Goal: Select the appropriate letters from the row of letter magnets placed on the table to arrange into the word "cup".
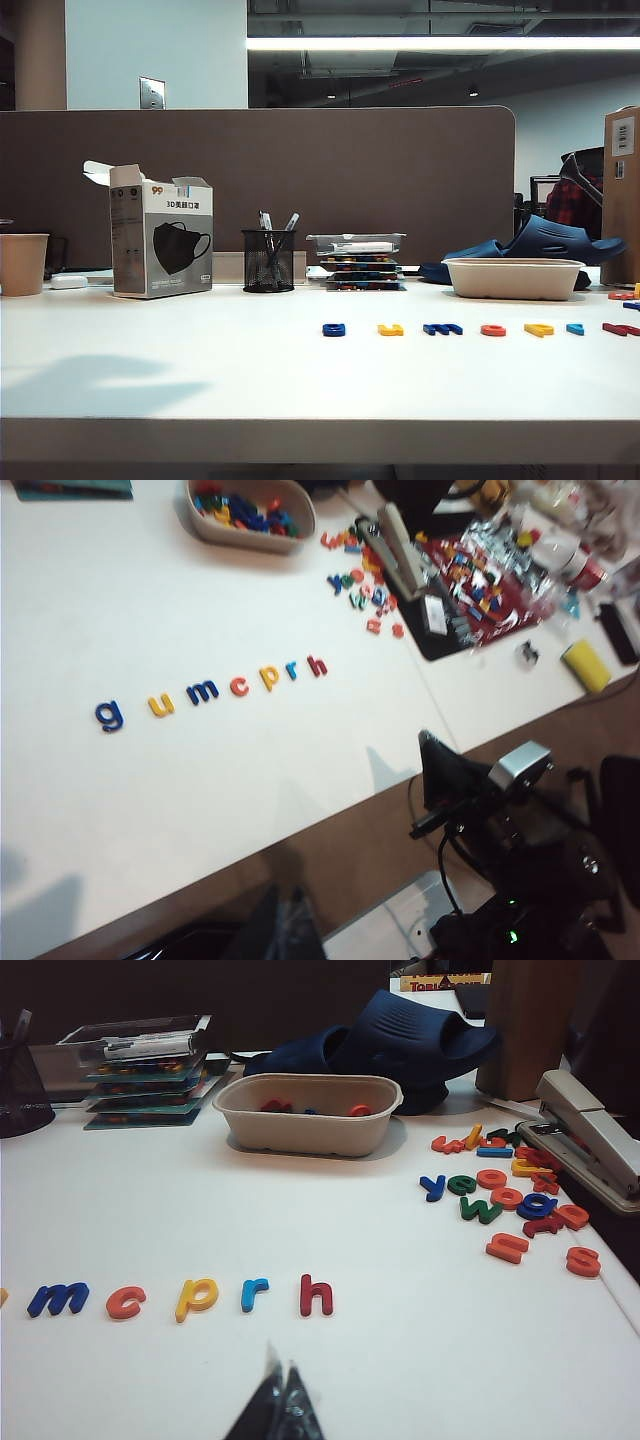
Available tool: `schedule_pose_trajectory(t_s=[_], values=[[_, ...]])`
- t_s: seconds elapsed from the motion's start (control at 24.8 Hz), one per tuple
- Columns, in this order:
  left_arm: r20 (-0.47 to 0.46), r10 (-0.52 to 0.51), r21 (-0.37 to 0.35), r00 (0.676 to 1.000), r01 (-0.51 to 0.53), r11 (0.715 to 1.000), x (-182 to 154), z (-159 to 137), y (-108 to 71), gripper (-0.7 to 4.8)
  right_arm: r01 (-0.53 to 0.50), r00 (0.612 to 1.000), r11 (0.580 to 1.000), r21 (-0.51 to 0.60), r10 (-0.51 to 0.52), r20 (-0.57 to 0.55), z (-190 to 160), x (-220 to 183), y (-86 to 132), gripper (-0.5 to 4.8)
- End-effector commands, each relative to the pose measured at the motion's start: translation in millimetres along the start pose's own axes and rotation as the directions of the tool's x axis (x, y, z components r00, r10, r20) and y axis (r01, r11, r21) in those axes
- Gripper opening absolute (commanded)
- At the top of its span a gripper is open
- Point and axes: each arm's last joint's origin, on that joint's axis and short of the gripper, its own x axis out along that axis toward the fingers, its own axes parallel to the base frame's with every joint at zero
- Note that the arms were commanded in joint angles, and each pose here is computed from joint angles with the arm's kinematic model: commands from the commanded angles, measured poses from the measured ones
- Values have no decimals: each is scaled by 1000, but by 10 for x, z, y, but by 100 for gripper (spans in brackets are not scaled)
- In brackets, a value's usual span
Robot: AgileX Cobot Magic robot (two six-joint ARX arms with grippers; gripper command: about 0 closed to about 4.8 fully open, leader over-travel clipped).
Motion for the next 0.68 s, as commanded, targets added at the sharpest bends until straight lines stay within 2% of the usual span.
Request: schedule_pose_trajectory(t_s=[0.04,0.12,0.36,0.48,0.68], values=[[7,22,1,1000,-22,1000,179,-22,-147,-5,1,1000,1000,2,-1,26,5,-1,0,-1],[-5,40,1,999,-40,999,331,-60,-257,-5,1,1000,1000,1,-1,26,5,-1,0,-1],[-69,56,-79,996,-61,995,663,-182,-473,-5,0,1000,1000,2,-1,27,5,-1,0,-1],[-42,119,-68,992,-122,990,744,-215,-510,-5,1,1000,1000,2,-1,26,5,-1,0,-1],[-10,217,-49,976,-218,975,769,-230,-471,-5,1,1000,1000,2,-1,26,5,-1,0,-1]])
